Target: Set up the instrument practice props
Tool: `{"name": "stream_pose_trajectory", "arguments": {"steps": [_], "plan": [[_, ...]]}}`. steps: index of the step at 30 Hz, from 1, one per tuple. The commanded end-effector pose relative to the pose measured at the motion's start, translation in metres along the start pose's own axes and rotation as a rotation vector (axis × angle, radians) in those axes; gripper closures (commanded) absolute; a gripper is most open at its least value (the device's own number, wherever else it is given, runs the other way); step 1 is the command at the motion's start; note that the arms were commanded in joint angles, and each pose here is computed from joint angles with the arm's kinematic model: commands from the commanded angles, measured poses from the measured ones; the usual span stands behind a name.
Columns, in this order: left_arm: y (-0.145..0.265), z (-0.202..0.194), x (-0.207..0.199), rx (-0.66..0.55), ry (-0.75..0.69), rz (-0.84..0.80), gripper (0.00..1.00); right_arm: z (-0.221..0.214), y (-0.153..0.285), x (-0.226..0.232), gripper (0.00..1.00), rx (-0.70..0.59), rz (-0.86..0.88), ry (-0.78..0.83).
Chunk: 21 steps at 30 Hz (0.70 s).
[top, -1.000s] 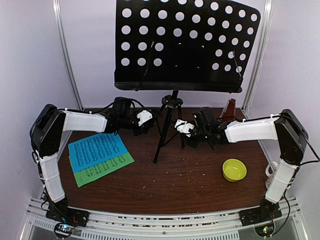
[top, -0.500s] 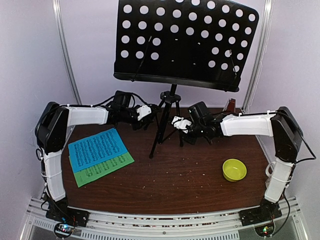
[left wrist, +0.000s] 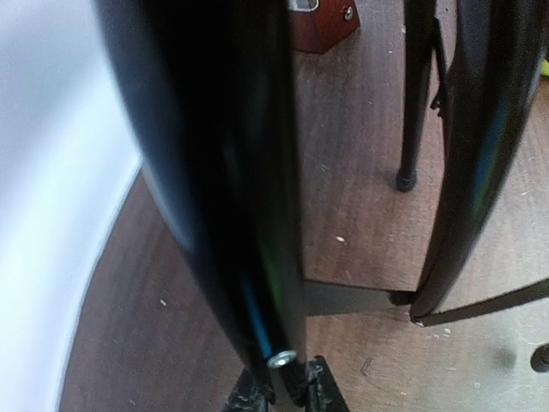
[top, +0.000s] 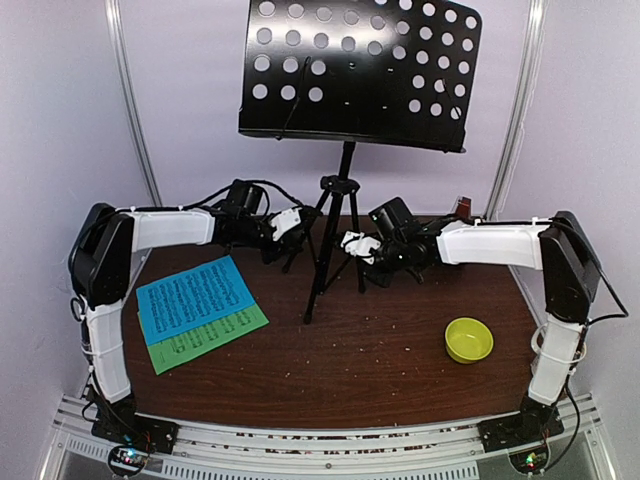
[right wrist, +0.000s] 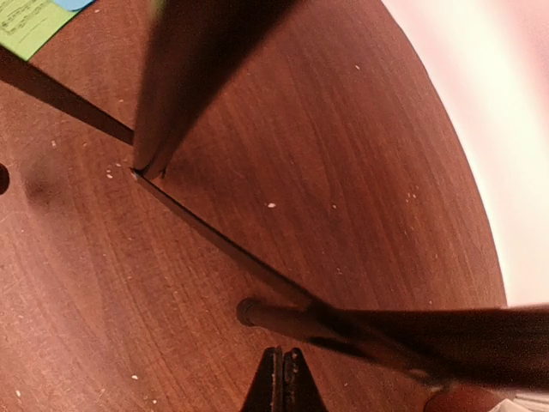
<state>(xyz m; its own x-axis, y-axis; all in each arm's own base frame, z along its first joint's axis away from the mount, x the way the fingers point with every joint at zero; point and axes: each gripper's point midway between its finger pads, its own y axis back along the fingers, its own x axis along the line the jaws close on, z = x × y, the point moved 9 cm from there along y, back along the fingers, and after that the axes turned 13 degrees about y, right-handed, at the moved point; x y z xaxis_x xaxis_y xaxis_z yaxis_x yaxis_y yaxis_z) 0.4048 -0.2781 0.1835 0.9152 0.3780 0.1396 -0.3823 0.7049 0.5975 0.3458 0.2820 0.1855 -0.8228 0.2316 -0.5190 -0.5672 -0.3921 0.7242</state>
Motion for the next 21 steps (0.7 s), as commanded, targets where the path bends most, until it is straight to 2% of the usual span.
{"name": "stream_pose_trajectory", "arguments": {"steps": [1,5,10,14,18,21], "plan": [[-0.002,-0.045,-0.029,0.223,0.177,-0.021,1.0,0.031,0.012,0.011,1.0,-0.097,0.015,0.065],[0.001,-0.049,-0.044,0.164,0.211,0.026,1.0,0.031,0.015,0.021,1.0,-0.09,0.002,0.078],[-0.001,-0.059,-0.067,0.147,0.184,0.096,1.0,0.028,0.016,0.033,1.0,-0.096,0.017,0.088],[-0.004,-0.06,-0.082,0.124,0.143,0.162,1.0,0.031,0.026,0.047,1.0,-0.159,0.03,0.075],[-0.006,-0.063,-0.087,0.103,0.164,0.161,1.0,0.022,0.032,0.058,0.95,-0.215,0.029,0.034],[-0.009,-0.068,-0.092,0.108,0.177,0.144,1.0,0.019,0.033,0.06,0.93,-0.205,0.03,0.032]]}}
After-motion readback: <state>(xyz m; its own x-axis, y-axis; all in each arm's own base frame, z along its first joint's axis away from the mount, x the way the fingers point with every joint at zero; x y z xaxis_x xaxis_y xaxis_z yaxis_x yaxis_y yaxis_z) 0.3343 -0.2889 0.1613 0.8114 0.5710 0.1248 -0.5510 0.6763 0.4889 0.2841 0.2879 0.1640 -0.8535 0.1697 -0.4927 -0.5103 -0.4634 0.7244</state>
